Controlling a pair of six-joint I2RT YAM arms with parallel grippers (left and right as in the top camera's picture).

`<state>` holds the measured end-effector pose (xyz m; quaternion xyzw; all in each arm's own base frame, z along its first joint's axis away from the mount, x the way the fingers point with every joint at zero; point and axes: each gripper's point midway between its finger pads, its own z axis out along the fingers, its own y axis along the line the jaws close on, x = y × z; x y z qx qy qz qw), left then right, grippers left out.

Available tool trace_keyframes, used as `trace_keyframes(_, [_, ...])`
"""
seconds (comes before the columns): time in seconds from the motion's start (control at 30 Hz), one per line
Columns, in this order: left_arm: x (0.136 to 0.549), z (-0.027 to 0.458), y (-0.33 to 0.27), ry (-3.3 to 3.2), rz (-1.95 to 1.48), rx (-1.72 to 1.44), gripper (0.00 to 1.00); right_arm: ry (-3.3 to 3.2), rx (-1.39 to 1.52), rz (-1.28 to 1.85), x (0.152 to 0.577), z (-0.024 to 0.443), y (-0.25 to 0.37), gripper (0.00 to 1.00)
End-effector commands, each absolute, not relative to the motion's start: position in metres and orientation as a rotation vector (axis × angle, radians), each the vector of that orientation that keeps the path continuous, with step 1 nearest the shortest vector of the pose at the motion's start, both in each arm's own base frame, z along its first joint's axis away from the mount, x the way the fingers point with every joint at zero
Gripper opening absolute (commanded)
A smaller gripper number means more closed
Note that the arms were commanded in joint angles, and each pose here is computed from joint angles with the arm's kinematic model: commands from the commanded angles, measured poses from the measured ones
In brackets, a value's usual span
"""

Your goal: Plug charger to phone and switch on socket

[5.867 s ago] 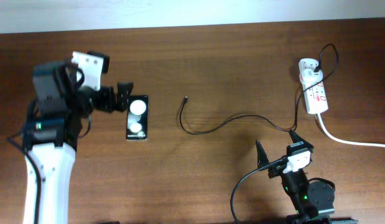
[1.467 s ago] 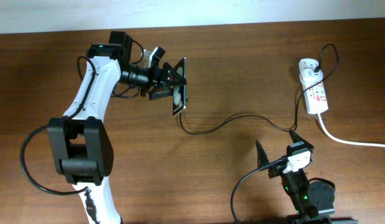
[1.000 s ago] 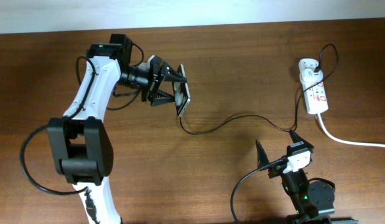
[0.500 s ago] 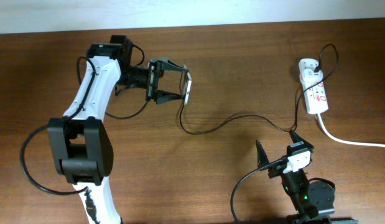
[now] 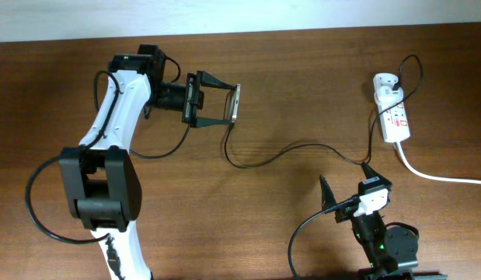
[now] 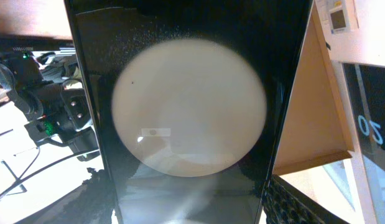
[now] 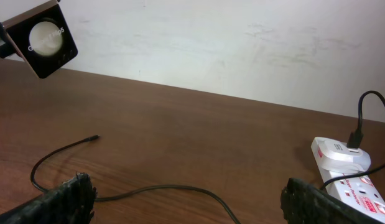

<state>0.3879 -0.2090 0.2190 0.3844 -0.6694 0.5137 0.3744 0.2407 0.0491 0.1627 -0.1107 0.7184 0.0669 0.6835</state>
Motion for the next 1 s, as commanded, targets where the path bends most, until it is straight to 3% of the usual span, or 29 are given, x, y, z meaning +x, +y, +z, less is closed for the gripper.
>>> trace_keyframes(0.0, [0.3921,0.2323,-0.2084,-1.649,1.341,0.983,0.0,1.612,-0.261,0.154,0.2403,0.16,0.0506,0.99])
trace_keyframes(0.97, [0.3922,0.2321,-0.2084,-1.641,1.333,0.992,0.0,1.612,-0.261,0.154,0.2403,0.16,0.0506,0.99])
